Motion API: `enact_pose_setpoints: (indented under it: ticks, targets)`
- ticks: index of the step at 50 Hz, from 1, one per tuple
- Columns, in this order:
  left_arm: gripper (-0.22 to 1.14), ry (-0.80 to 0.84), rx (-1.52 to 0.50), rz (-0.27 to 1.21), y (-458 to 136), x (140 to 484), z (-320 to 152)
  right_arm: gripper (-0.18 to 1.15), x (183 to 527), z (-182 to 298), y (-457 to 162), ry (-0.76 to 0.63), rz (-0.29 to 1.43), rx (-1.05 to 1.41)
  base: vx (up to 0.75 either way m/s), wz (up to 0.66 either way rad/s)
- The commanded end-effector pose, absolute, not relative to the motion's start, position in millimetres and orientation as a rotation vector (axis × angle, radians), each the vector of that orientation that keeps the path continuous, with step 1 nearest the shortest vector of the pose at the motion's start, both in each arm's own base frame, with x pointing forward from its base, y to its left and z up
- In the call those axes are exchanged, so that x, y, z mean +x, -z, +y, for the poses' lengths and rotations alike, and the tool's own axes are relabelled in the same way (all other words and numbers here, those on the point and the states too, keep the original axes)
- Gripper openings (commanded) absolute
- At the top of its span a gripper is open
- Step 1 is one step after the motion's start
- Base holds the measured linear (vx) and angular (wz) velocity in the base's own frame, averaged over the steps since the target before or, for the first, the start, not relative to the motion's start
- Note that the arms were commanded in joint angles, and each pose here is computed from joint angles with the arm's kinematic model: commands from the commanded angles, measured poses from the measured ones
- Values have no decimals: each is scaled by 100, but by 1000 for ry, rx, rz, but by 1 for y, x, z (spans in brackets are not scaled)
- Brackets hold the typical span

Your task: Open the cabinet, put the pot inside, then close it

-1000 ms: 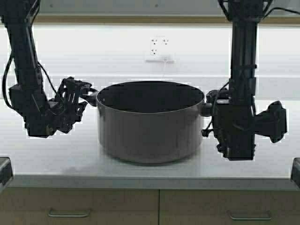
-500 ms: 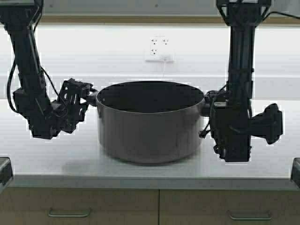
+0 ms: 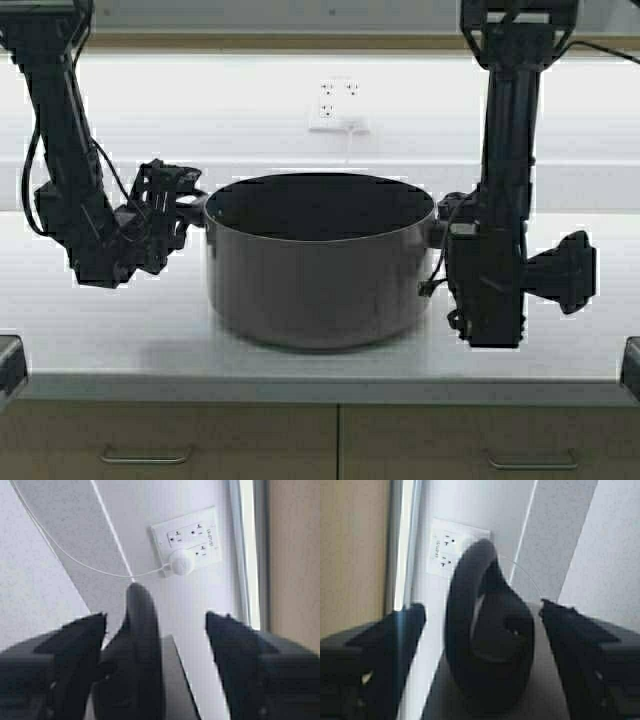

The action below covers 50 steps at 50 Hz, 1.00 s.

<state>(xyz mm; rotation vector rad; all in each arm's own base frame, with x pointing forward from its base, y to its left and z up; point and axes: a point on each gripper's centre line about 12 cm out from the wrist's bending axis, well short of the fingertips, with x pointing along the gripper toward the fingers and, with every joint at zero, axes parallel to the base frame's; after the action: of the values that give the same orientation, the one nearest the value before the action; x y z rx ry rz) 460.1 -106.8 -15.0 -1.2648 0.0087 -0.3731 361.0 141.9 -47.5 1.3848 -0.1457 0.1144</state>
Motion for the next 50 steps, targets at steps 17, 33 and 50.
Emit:
enact_pose_setpoints:
  ticks: [17,33,50]
  targets:
    - [87,402,-1250,33,2,474,-114,93,372,150,45,-142,-169,1409,0,0]
    - [-5,447,-1227,76,-10,463,-119,2,366,150,31,-147,-147,1405,0,0]
    - [3,474,-1188,17,-62,428,-111,8,353,150,-24,-221,-155,1425,0,0]
